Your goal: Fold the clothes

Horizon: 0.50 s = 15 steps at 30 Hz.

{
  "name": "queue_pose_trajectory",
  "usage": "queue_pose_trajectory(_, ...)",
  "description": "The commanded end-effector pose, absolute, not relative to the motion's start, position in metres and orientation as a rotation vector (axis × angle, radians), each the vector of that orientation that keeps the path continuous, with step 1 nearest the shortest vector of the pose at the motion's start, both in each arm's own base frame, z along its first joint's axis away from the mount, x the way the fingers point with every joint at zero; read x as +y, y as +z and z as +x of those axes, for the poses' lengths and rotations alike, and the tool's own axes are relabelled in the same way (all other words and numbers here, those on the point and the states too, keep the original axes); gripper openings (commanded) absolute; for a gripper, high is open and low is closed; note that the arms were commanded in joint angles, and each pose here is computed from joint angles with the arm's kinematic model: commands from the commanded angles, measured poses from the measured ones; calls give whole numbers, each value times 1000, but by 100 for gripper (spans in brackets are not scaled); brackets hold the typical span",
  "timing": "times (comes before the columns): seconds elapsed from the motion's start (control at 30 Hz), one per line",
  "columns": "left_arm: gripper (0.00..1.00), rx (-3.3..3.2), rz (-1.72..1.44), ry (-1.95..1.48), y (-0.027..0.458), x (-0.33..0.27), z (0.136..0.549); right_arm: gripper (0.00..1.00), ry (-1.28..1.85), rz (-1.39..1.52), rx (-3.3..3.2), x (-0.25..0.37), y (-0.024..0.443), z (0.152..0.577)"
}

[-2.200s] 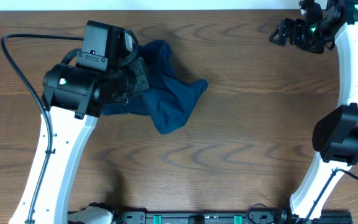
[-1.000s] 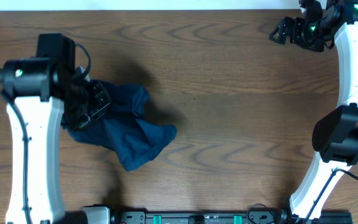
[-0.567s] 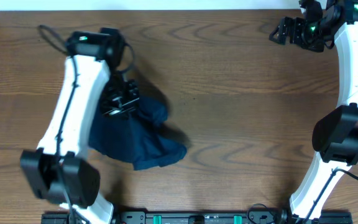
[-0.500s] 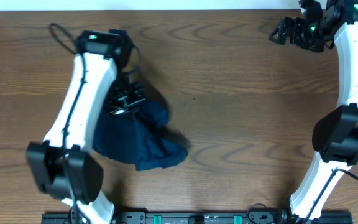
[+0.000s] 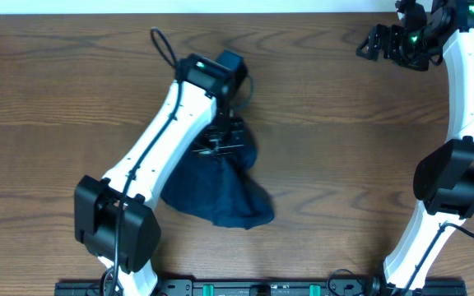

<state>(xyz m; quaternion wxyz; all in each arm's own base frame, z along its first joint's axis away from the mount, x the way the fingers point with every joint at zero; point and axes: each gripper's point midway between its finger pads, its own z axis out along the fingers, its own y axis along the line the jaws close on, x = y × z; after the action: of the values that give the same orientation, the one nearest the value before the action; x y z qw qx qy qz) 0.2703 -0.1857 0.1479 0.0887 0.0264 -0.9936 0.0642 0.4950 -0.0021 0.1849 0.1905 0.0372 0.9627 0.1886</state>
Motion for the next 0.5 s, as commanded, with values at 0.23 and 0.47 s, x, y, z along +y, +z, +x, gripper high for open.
queue_pose_trajectory(0.23,6,-3078,-25,315,139,-242,292,99,530,69,2690,3,192,497)
queue_pose_trajectory(0.47,6,-2970,-36,328,102,-265,286,99,520,69,2703,4,190,495)
